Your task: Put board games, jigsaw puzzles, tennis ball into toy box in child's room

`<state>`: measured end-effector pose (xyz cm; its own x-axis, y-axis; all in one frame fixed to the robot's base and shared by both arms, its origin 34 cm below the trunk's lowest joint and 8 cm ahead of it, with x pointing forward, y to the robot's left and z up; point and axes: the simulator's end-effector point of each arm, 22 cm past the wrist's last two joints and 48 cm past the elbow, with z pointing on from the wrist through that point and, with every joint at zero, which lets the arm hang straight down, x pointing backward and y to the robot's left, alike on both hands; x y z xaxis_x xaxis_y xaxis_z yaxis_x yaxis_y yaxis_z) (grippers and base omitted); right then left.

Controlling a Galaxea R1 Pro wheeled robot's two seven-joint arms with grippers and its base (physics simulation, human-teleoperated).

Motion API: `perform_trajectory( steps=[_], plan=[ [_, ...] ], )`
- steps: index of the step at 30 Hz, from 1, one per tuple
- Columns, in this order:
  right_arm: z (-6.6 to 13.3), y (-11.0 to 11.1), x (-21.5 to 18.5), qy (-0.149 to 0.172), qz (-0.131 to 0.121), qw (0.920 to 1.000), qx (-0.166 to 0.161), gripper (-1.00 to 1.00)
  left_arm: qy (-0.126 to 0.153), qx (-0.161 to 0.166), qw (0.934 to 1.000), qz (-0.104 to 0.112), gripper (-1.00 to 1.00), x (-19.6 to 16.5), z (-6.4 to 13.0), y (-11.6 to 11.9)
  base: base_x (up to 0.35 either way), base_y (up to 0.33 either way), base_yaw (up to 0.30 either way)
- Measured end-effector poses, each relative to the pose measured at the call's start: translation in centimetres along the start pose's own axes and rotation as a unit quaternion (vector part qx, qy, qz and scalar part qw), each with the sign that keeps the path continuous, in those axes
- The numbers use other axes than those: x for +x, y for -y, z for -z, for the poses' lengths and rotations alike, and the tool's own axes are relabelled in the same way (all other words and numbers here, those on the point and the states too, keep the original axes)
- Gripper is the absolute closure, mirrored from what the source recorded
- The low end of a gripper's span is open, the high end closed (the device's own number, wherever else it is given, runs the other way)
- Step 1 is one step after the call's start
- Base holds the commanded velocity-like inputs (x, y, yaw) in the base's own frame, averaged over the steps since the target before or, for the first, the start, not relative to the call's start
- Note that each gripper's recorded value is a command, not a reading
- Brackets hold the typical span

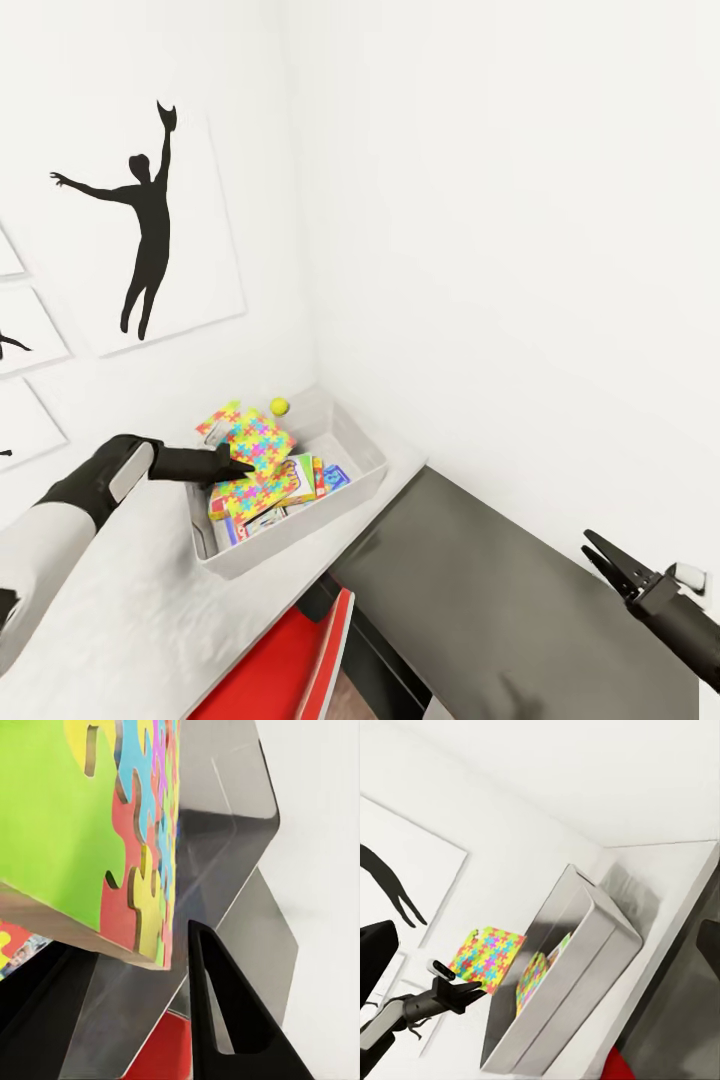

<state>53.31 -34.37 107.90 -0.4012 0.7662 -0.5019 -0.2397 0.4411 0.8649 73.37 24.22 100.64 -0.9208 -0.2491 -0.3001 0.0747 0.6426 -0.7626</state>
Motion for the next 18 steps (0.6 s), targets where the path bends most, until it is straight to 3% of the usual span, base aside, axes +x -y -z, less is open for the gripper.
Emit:
perform_trajectory(
  steps=[8,18],
  plan=[
    [-0.3,-0.1,0.4,-0.002,-0.003,1.0,-0.003,-1.0,0.017,-0.021,0.9996,-0.001,1.0,0.3,-0.4,-2.6,0.0,0.0,0.0],
    [-0.3,-0.2,0.3,-0.001,-0.002,1.0,-0.004,-1.0,0.018,-0.023,0.9996,-0.001,1.0,0.3,-0.4,-2.8,0.0,0.0,0.0]
  ],
)
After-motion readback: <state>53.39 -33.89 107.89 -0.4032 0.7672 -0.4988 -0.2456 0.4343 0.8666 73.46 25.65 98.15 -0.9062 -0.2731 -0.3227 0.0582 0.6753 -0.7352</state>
